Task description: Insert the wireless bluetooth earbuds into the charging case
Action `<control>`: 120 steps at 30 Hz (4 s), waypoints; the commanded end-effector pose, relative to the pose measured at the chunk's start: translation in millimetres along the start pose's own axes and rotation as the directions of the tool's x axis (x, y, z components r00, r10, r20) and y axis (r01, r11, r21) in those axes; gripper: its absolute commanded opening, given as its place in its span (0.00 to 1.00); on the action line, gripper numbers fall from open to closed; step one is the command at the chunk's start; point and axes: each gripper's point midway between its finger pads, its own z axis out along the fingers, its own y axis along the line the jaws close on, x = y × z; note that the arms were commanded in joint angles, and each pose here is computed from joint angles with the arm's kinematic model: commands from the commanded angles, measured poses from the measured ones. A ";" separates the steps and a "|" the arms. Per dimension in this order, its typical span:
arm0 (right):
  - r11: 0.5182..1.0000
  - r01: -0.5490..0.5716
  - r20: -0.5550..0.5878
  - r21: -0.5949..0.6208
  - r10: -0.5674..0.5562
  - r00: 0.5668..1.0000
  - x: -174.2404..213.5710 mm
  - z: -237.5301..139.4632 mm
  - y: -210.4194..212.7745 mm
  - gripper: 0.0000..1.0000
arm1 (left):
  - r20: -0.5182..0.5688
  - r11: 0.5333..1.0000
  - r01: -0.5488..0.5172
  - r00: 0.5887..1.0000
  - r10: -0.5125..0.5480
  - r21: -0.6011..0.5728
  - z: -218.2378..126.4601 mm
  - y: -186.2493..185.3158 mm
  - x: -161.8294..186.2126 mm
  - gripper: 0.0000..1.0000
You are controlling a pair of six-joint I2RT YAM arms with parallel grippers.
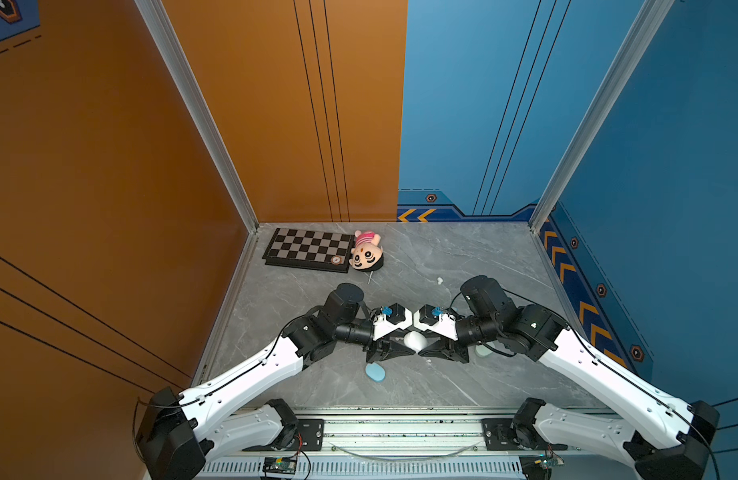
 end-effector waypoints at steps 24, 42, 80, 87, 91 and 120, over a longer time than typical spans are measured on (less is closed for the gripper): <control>0.995 -0.067 0.054 0.076 0.063 0.997 -7.1 -2.9 -21.7 0.61 | 0.009 0.999 -0.028 1.000 0.029 -0.018 -1.1 4.9 -11.4 0.00; 0.983 -0.119 0.127 0.141 0.101 0.987 -22.8 -24.2 -39.9 0.61 | 0.001 1.000 -0.017 1.000 0.017 -0.026 -1.6 6.7 -8.2 0.00; 0.962 -0.126 0.154 0.244 0.090 0.984 -13.4 -30.9 -61.2 0.05 | 0.099 0.993 0.081 0.992 -0.072 -0.089 -2.9 39.7 -35.6 0.00; 0.944 -0.085 0.159 0.318 0.035 0.987 -22.2 -43.1 -71.7 0.01 | 0.114 0.982 0.125 0.987 -0.109 -0.144 -8.5 50.3 -40.8 0.57; 0.916 -0.048 0.131 0.399 -0.004 0.991 -23.6 -52.6 -82.4 0.00 | 0.115 0.967 0.149 0.985 -0.127 -0.209 -19.1 58.3 -42.4 0.78; 0.864 0.083 0.112 0.496 -0.159 0.981 -37.2 -68.4 -81.8 0.00 | -0.053 0.933 -0.056 0.998 0.039 -0.356 13.7 95.7 -86.6 0.40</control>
